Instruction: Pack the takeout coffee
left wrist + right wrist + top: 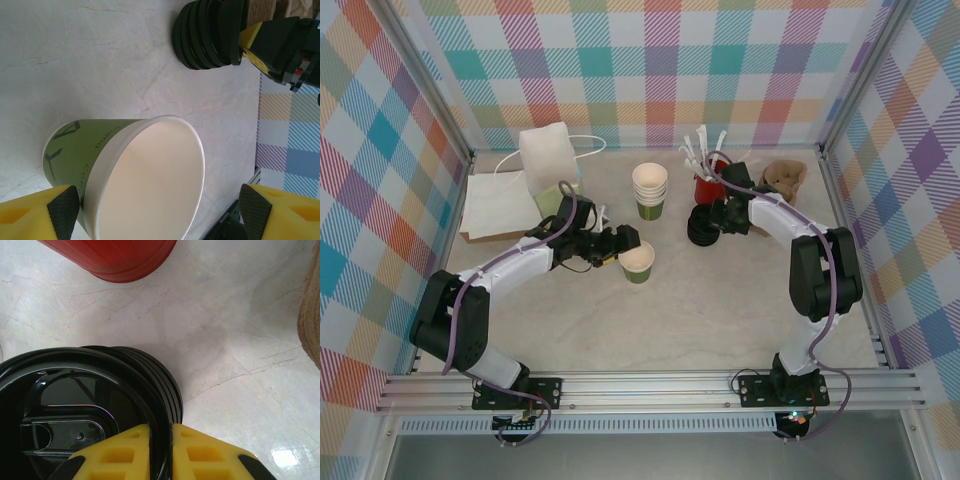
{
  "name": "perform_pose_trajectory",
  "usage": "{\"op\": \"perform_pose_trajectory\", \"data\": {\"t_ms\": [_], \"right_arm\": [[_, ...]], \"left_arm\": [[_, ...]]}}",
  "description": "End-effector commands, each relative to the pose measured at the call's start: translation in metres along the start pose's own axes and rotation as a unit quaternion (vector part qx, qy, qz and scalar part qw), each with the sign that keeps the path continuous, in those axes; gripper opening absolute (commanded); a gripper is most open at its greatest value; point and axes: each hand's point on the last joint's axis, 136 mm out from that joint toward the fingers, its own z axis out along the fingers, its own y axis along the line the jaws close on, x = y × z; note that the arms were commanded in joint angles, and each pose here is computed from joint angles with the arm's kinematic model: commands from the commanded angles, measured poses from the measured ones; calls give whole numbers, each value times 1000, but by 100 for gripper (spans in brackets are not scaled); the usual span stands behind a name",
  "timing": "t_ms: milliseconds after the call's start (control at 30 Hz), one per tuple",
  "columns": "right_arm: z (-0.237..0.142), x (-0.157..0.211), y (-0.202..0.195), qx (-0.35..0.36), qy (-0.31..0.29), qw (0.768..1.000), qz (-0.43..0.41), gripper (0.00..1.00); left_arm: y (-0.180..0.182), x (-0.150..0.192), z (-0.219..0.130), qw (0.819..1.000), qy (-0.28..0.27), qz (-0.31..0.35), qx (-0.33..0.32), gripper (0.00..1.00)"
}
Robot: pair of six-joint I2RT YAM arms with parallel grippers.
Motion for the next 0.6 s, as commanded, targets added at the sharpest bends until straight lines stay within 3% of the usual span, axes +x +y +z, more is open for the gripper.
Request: {"op": "perform_pose_trajectory", "data": {"t_ms": [0,367,567], "right_arm": [[-25,-13,3,-8,-27,1000,-10,15],[-61,-4,6,-44,-64,997,-29,16],[-91,10,35,-99,-97,988,-70,16]], "left_arm": [[-7,-2,-6,1000,-6,13,-9,86],[-11,-12,-48,995,-72,41,-58,88],[-38,-17,-64,994,-101,50,-10,88]]}}
